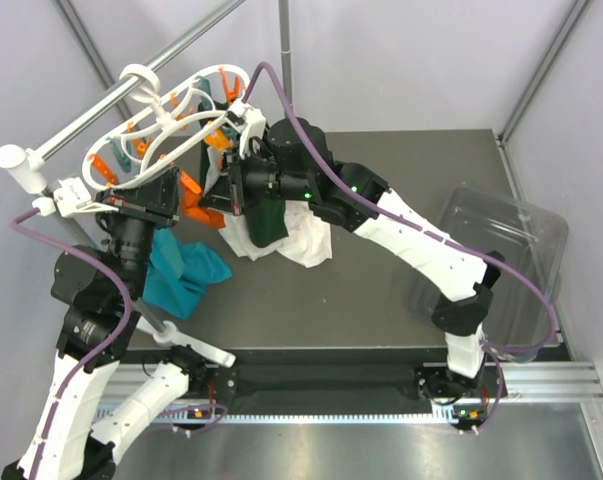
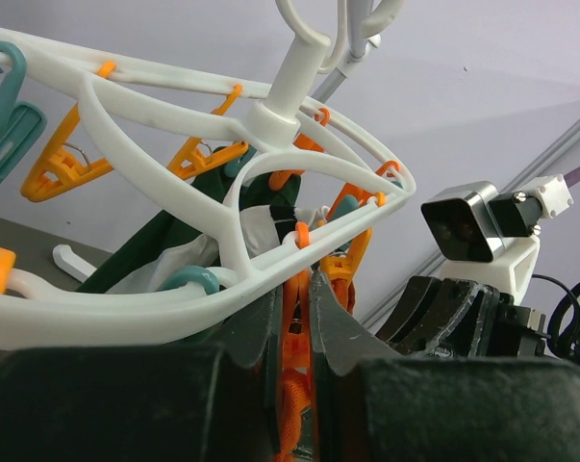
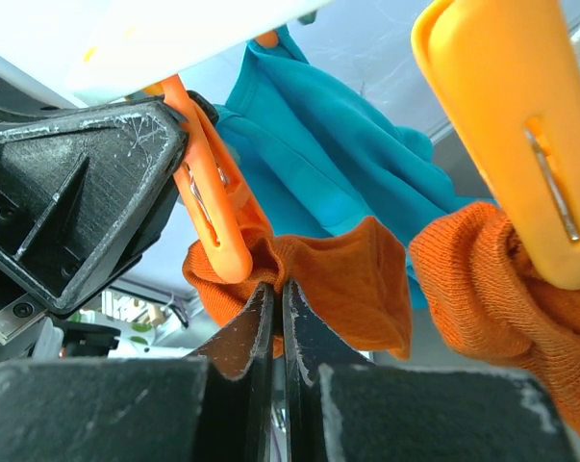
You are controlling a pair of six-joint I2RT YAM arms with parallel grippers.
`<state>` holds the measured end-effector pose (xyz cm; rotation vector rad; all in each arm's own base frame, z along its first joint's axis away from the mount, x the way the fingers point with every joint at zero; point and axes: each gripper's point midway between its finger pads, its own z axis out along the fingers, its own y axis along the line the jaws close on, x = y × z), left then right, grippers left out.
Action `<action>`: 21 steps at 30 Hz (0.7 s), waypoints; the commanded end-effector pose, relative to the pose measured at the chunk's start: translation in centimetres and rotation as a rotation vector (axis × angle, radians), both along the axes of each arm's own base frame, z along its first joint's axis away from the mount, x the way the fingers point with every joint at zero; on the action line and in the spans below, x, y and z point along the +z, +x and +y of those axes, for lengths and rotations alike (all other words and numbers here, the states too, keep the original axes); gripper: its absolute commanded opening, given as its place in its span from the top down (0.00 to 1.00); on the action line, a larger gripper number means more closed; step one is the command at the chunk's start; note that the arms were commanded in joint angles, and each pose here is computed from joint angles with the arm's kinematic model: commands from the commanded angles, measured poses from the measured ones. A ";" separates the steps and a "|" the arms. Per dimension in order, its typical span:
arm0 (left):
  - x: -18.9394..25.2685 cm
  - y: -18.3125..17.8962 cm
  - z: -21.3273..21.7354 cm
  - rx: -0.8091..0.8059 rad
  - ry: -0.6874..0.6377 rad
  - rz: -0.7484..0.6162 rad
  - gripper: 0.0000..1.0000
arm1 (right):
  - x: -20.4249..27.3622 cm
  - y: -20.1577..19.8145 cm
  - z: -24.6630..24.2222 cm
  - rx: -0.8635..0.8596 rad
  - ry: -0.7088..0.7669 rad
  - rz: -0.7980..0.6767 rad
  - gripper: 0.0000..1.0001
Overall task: Clip the socks to the hanger
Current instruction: Clamp the sock onto the hanger.
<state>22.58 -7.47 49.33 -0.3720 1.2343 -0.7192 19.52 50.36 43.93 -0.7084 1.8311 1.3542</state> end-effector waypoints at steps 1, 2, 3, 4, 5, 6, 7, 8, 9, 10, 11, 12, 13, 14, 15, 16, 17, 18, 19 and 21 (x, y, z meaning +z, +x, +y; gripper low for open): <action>-6.3 0.8 -2.7 -0.113 0.124 0.202 1.00 | 4.2 0.1 -0.6 -0.005 0.110 -0.045 1.00; -6.2 0.8 -2.7 -0.112 0.123 0.200 1.00 | 4.4 0.0 -0.7 -0.006 0.114 -0.048 1.00; -6.2 0.8 -2.7 -0.112 0.123 0.200 1.00 | 4.6 0.0 -0.8 -0.009 0.120 -0.053 1.00; -6.2 0.7 -2.7 -0.113 0.122 0.200 1.00 | 4.7 0.0 -0.8 -0.014 0.120 -0.054 1.00; -6.1 0.7 -2.6 -0.112 0.121 0.199 1.00 | 4.8 0.2 -1.0 -0.021 0.122 -0.059 1.00; -6.0 0.7 -2.6 -0.112 0.120 0.198 1.00 | 4.8 0.3 -1.0 -0.026 0.121 -0.065 1.00; -6.1 0.7 -2.6 -0.112 0.119 0.200 1.00 | 5.2 0.3 -1.1 -0.031 0.132 -0.072 1.00; -6.1 0.7 -2.6 -0.111 0.118 0.201 1.00 | 5.5 0.2 -1.2 -0.028 0.140 -0.071 1.00; -6.1 0.7 -2.6 -0.111 0.117 0.202 1.00 | 5.7 0.0 -1.1 -0.018 0.148 -0.071 1.00; -6.1 0.7 -2.6 -0.109 0.115 0.204 1.00 | 5.9 -0.3 -1.1 -0.006 0.157 -0.070 1.00; -6.2 0.8 -2.6 -0.109 0.116 0.206 1.00 | 5.9 -0.4 -1.1 -0.006 0.156 -0.069 1.00; -6.2 0.8 -2.6 -0.107 0.115 0.207 1.00 | 5.9 -0.4 -1.1 -0.004 0.155 -0.073 1.00; -6.2 0.8 -2.6 -0.107 0.111 0.211 1.00 | 5.7 -0.3 -1.1 -0.010 0.151 -0.073 1.00; -6.2 0.8 -2.5 -0.106 0.109 0.214 1.00 | 5.7 -0.4 -1.2 -0.013 0.150 -0.076 1.00; -6.2 0.8 -2.5 -0.103 0.108 0.216 1.00 | 5.8 -0.2 -1.3 -0.020 0.152 -0.080 1.00; -6.2 0.7 -2.4 -0.103 0.104 0.219 1.00 | 5.7 -0.3 -1.4 -0.020 0.152 -0.080 1.00; -6.2 0.6 -2.4 -0.101 0.098 0.218 1.00 | 6.0 -0.3 -1.5 -0.020 0.161 -0.083 1.00; -6.2 0.7 -2.3 -0.094 0.094 0.221 1.00 | 6.1 -0.4 -1.5 -0.019 0.168 -0.087 1.00; -6.2 0.7 -2.2 -0.093 0.090 0.220 1.00 | 6.3 -0.5 -1.6 -0.019 0.172 -0.090 1.00; -6.2 0.6 -2.1 -0.089 0.078 0.228 1.00 | 6.5 -0.4 -1.6 -0.022 0.179 -0.098 1.00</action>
